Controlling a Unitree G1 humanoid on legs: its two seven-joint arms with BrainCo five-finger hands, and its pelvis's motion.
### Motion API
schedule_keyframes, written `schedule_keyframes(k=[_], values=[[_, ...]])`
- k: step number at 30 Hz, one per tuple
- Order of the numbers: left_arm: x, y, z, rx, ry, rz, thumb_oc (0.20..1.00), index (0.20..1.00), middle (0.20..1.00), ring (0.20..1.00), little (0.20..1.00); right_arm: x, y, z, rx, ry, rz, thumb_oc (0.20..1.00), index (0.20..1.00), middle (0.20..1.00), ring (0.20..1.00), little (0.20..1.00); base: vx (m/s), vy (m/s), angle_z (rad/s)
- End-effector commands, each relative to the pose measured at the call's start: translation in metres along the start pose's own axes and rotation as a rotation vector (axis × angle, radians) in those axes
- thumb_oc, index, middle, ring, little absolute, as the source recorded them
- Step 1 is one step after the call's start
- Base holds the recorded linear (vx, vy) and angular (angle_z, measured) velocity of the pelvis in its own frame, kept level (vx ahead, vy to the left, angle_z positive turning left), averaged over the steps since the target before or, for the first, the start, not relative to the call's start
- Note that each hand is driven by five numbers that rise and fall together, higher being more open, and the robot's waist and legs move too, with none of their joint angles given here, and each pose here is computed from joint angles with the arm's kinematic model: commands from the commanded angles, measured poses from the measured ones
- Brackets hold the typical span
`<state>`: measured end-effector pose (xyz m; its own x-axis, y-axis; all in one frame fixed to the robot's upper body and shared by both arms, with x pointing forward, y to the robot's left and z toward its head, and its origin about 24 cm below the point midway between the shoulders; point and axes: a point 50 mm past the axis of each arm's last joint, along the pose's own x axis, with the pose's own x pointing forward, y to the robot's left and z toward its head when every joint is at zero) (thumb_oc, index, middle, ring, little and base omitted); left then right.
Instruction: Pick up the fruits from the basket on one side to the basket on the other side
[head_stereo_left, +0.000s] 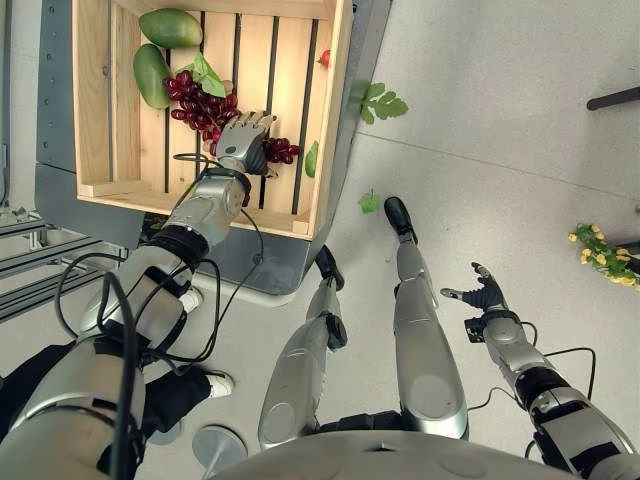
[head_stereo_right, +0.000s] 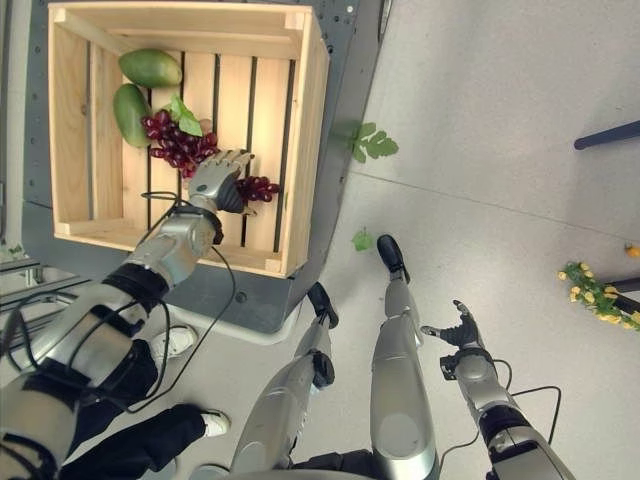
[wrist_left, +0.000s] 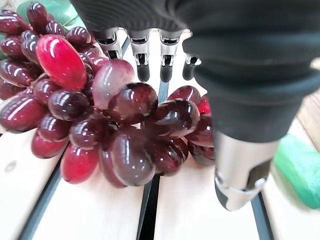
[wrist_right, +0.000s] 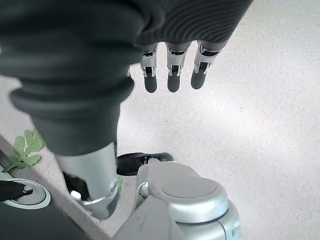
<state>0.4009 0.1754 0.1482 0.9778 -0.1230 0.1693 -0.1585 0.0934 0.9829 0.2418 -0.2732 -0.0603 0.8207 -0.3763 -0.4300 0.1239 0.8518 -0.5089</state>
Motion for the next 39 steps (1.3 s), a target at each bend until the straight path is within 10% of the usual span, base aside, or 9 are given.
schedule_keyframes(k=[1, 5, 11, 13, 31, 39], values=[[0.005, 0.018, -0.023, 0.008, 0.105, 0.044, 0.959, 0.959, 0.959, 0.959, 0.959, -0.004, -0.003, -0.007, 0.016, 0.005, -0.016, 1.000, 1.000, 1.000, 1.000, 1.000, 0.00, 0.000, 0.00], [0.003, 0.011, -0.026, -0.002, 0.124, 0.016, 0.545, 0.545, 0.545, 0.545, 0.545, -0.003, -0.002, -0.006, 0.029, 0.004, -0.018, 1.000, 1.000, 1.000, 1.000, 1.000, 0.00, 0.000, 0.00], [-0.005, -0.005, -0.037, -0.022, 0.172, -0.063, 0.526, 0.526, 0.526, 0.526, 0.526, -0.001, -0.006, -0.002, 0.037, 0.000, -0.027, 1.000, 1.000, 1.000, 1.000, 1.000, 0.00, 0.000, 0.00], [-0.007, -0.009, -0.041, -0.032, 0.192, -0.083, 0.200, 0.200, 0.200, 0.200, 0.200, 0.000, -0.006, -0.001, 0.036, -0.001, -0.028, 1.000, 1.000, 1.000, 1.000, 1.000, 0.00, 0.000, 0.00], [-0.010, -0.008, -0.049, -0.120, 0.229, -0.089, 0.200, 0.200, 0.200, 0.200, 0.200, 0.003, -0.007, 0.002, 0.028, 0.006, -0.019, 1.000, 1.000, 1.000, 1.000, 1.000, 0.00, 0.000, 0.00], [-0.023, -0.017, -0.053, -0.537, 0.286, 0.004, 0.200, 0.200, 0.200, 0.200, 0.200, 0.000, -0.007, -0.008, 0.058, 0.046, -0.020, 1.000, 1.000, 1.000, 1.000, 1.000, 0.00, 0.000, 0.00]])
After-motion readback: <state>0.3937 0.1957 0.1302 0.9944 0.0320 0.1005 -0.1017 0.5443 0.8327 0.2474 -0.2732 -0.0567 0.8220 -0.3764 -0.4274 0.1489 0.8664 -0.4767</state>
